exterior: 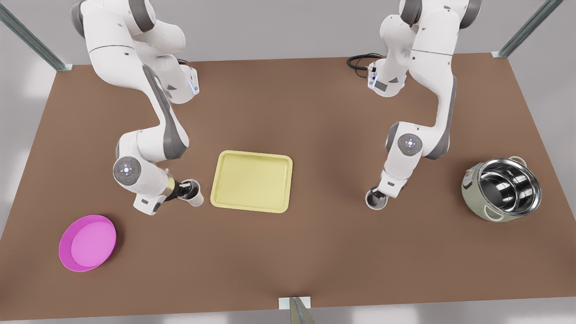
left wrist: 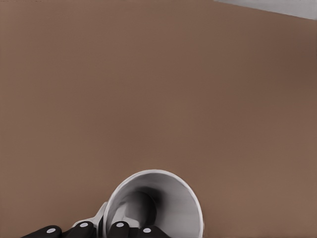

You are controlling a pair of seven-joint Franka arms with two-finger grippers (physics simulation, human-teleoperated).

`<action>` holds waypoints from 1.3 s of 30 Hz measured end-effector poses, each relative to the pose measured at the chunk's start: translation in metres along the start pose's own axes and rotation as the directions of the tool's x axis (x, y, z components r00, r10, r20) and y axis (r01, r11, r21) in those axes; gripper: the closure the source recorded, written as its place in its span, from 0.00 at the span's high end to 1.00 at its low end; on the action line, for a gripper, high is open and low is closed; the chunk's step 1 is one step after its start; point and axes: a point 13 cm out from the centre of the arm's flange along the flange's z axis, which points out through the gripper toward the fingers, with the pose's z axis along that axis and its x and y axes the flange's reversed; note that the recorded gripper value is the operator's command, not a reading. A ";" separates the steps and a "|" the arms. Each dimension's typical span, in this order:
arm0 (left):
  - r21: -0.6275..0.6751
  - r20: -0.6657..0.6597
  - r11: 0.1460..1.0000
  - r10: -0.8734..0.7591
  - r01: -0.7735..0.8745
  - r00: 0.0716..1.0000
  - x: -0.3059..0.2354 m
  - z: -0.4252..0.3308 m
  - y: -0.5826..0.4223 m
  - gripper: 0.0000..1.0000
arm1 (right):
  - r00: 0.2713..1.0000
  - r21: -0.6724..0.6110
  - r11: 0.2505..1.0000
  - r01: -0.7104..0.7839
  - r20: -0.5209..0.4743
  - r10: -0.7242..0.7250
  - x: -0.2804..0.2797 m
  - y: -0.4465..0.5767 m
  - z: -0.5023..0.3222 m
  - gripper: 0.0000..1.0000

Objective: Use the left arm to pick up the white IKEA cup from the tray and place it on the middle-left position; use the right arm to pick up the white IKEA cup from the tray and place it on the middle-right position

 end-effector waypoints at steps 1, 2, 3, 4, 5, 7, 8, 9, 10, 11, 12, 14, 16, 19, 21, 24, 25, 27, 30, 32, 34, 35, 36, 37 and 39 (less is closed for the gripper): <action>0.007 0.016 1.000 0.014 -0.014 1.000 -0.005 0.000 0.003 0.23 | 1.000 0.005 1.000 -0.006 -0.010 0.006 0.000 -0.012 0.004 0.14; 0.013 0.031 1.000 0.027 -0.027 0.999 -0.009 0.001 0.006 0.23 | 1.000 0.011 1.000 -0.014 -0.016 0.014 -0.003 -0.026 0.007 0.14; 0.017 0.042 0.999 0.041 -0.042 0.998 -0.012 0.003 0.008 0.23 | 1.000 0.017 1.000 -0.021 -0.022 0.021 -0.005 -0.040 0.010 0.14; 0.020 0.054 0.998 0.054 -0.055 0.997 -0.014 0.005 0.011 0.23 | 0.999 0.022 0.999 -0.025 -0.031 0.026 -0.005 -0.053 0.015 0.13; 0.023 0.063 0.998 0.065 -0.066 0.996 -0.015 0.009 0.015 0.23 | 0.999 0.029 0.999 -0.030 -0.037 0.031 -0.005 -0.066 0.018 0.13; 0.028 0.083 0.995 0.089 -0.091 0.993 -0.018 0.014 0.018 0.23 | 0.998 0.043 0.998 -0.040 -0.051 0.043 -0.005 -0.096 0.027 0.13; 0.030 0.092 0.994 0.100 -0.103 0.991 -0.019 0.018 0.020 0.23 | 0.997 0.047 0.998 -0.047 -0.056 0.050 -0.005 -0.113 0.032 0.13; 0.030 0.099 0.993 0.111 -0.114 0.989 -0.019 0.023 0.022 0.23 | 0.997 0.048 0.997 -0.054 -0.058 0.056 -0.005 -0.130 0.035 0.12; 0.032 0.110 0.992 0.119 -0.124 0.987 -0.021 0.025 0.024 0.23 | 0.997 0.048 0.998 -0.050 -0.064 0.053 -0.005 -0.141 0.041 0.12; 0.035 0.121 0.991 0.128 -0.133 0.984 -0.023 0.025 0.025 0.23 | 0.996 0.048 0.998 -0.042 -0.071 0.046 -0.005 -0.148 0.048 0.12; 0.037 0.133 0.989 0.135 -0.141 0.982 -0.026 0.025 0.027 0.23 | 0.996 0.048 0.998 -0.033 -0.078 0.037 -0.008 -0.155 0.057 0.12; 0.040 0.151 0.987 0.149 -0.157 0.977 -0.030 0.026 0.029 0.23 | 0.996 0.047 0.999 -0.015 -0.088 0.019 -0.011 -0.166 0.073 0.12; 0.041 0.164 0.985 0.161 -0.170 0.973 -0.030 0.028 0.031 0.23 | 0.996 0.049 0.999 0.009 -0.087 -0.005 -0.016 -0.173 0.083 0.12; 0.042 0.178 0.981 0.182 -0.192 0.967 -0.031 0.031 0.032 0.23 | 0.995 0.050 0.998 0.045 -0.089 -0.040 -0.020 -0.178 0.101 0.12; 0.038 0.178 0.979 0.192 -0.202 0.965 -0.029 0.038 0.035 0.23 | 0.994 0.053 0.996 0.067 -0.086 -0.062 -0.022 -0.181 0.109 0.12; 0.032 0.177 0.977 0.202 -0.211 0.963 -0.029 0.047 0.041 0.23 | 0.993 0.057 0.994 0.097 -0.076 -0.093 -0.026 -0.183 0.115 0.13; 0.031 0.180 0.977 0.204 -0.213 0.962 -0.030 0.048 0.043 0.23 | 0.992 0.059 0.993 0.106 -0.072 -0.102 -0.027 -0.184 0.115 0.13; 0.032 0.185 0.975 0.209 -0.218 0.960 -0.032 0.048 0.044 0.23 | 0.991 0.062 0.990 0.123 -0.067 -0.119 -0.029 -0.185 0.116 0.17; 0.034 0.191 0.974 0.213 -0.224 0.958 -0.033 0.047 0.044 1.00 | 0.988 0.070 0.987 0.143 -0.063 -0.139 -0.030 -0.187 0.116 0.50; 0.033 0.194 0.973 0.219 -0.229 0.956 -0.034 0.047 0.044 1.00 | 0.987 0.073 0.986 0.152 -0.061 -0.148 -0.031 -0.187 0.116 0.53; 0.037 0.210 0.972 0.220 -0.233 0.952 -0.039 0.036 0.043 1.00 | 0.986 0.075 0.984 0.159 -0.058 -0.155 -0.032 -0.188 0.115 0.53; 0.043 0.223 0.972 0.218 -0.233 0.950 -0.044 0.018 0.042 1.00 | 0.986 0.075 0.984 0.163 -0.057 -0.158 -0.032 -0.188 0.115 0.53; 0.048 0.227 0.972 0.216 -0.232 0.950 -0.044 -0.001 0.043 1.00 | 0.985 0.076 0.983 0.166 -0.056 -0.162 -0.032 -0.188 0.115 0.53; 0.054 0.226 0.971 0.215 -0.233 0.950 -0.043 -0.020 0.043 1.00 | 0.985 0.076 0.983 0.169 -0.055 -0.165 -0.033 -0.189 0.114 0.53; 0.067 0.219 0.968 0.221 -0.241 0.950 -0.044 -0.064 0.037 1.00 | 0.985 0.071 0.983 0.170 -0.047 -0.167 -0.034 -0.187 0.112 0.58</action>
